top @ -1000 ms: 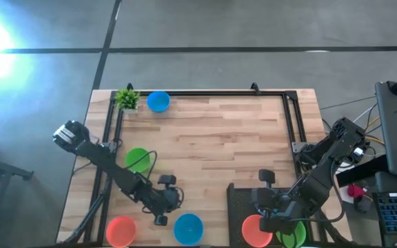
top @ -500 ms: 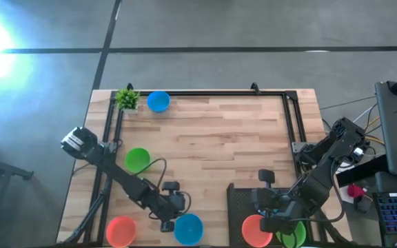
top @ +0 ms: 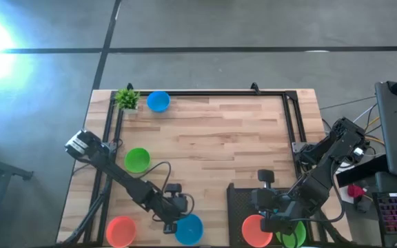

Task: Pick & Place Mini bowls
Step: Stack the bottom blue bowl on the blue bowl on the shelf

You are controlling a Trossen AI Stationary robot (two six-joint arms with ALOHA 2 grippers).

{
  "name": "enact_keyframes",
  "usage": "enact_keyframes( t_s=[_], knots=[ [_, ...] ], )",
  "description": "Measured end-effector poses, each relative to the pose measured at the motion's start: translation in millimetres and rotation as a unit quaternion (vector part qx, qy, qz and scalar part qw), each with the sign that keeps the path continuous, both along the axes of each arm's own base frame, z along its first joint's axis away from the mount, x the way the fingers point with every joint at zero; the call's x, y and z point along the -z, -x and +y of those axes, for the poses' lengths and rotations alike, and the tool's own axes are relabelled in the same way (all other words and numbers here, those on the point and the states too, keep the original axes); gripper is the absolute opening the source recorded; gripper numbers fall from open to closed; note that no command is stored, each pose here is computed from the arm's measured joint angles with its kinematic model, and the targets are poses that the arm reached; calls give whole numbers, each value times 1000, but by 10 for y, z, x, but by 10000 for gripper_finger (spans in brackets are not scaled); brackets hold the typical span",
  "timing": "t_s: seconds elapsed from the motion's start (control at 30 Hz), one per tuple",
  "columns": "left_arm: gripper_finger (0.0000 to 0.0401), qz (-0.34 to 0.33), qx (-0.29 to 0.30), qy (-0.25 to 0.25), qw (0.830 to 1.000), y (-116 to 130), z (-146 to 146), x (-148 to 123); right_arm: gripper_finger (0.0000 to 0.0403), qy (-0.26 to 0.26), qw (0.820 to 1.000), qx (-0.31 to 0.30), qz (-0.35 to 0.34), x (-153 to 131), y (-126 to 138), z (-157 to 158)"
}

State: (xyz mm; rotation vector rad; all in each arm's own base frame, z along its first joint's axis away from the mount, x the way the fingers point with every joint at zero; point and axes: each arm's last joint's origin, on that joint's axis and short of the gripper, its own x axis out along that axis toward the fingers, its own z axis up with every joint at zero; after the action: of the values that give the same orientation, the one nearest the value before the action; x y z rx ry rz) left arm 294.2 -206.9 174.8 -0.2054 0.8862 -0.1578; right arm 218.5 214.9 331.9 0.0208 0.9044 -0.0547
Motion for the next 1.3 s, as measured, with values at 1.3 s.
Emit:
enact_keyframes(
  t_s=[1.3],
  knots=[
    [1, -142, -59, -97, 983, -3, 94, -462, 8, 73, 994, 46, -71, -16, -36, -37]
  ],
)
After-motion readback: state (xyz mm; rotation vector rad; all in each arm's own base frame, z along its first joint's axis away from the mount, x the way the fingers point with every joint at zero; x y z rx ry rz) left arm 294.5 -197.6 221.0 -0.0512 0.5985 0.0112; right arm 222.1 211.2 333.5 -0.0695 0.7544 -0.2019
